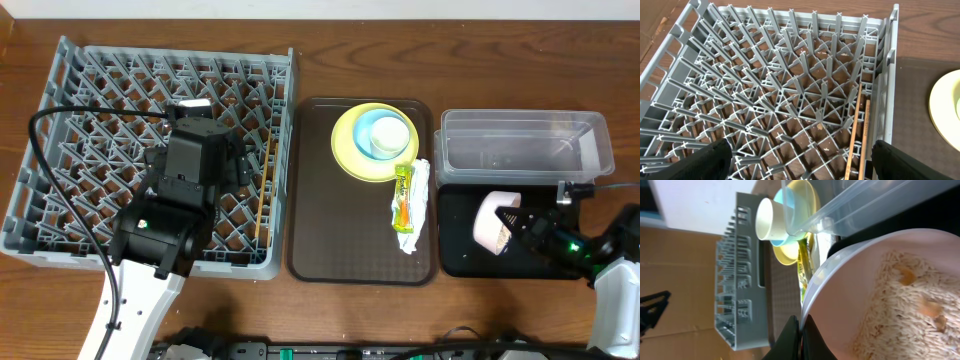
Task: Sort waste into correct bins and load items into the dishwasher
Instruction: 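Lift the pink bowl right over the black tray and tilt it, then hold the bowl inverted and shake rice onto the black tray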
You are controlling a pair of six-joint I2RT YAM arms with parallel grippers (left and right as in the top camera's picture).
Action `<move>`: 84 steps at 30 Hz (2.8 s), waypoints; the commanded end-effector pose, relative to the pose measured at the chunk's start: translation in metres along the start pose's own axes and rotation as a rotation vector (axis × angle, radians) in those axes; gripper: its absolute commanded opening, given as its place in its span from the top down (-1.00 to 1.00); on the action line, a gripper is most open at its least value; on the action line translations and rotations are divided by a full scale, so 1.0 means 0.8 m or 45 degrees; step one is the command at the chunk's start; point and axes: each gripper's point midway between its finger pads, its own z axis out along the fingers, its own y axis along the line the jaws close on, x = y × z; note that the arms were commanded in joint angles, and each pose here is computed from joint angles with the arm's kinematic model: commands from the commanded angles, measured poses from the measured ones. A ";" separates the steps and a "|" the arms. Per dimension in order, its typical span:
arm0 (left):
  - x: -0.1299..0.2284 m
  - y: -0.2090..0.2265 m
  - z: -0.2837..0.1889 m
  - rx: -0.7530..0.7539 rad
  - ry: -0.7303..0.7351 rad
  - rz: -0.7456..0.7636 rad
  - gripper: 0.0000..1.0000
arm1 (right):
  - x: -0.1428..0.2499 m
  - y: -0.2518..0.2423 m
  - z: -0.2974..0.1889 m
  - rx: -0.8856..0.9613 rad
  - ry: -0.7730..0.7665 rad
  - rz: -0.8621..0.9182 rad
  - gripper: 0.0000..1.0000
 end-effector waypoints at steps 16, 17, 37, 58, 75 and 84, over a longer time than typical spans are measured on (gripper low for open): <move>-0.008 0.004 -0.004 -0.022 -0.020 -0.023 -0.85 | -0.029 0.037 -0.023 -0.305 -0.158 -0.055 0.98; -0.008 0.004 -0.004 -0.022 -0.020 -0.023 -0.84 | -0.024 0.038 -0.023 -0.305 -0.150 -0.072 0.98; -0.008 0.004 -0.004 -0.022 -0.021 -0.023 -0.85 | -0.045 0.046 -0.037 -0.378 -0.237 -0.155 0.98; -0.008 0.004 -0.004 -0.022 -0.020 -0.023 -0.85 | -0.034 0.058 -0.040 -0.525 -0.257 -0.190 0.98; -0.008 0.004 -0.004 -0.022 -0.020 -0.023 -0.84 | -0.045 0.057 -0.042 -0.543 -0.212 0.044 0.98; -0.008 0.004 -0.004 -0.022 -0.020 -0.023 -0.84 | -0.048 0.056 -0.044 -0.540 -0.214 0.071 0.98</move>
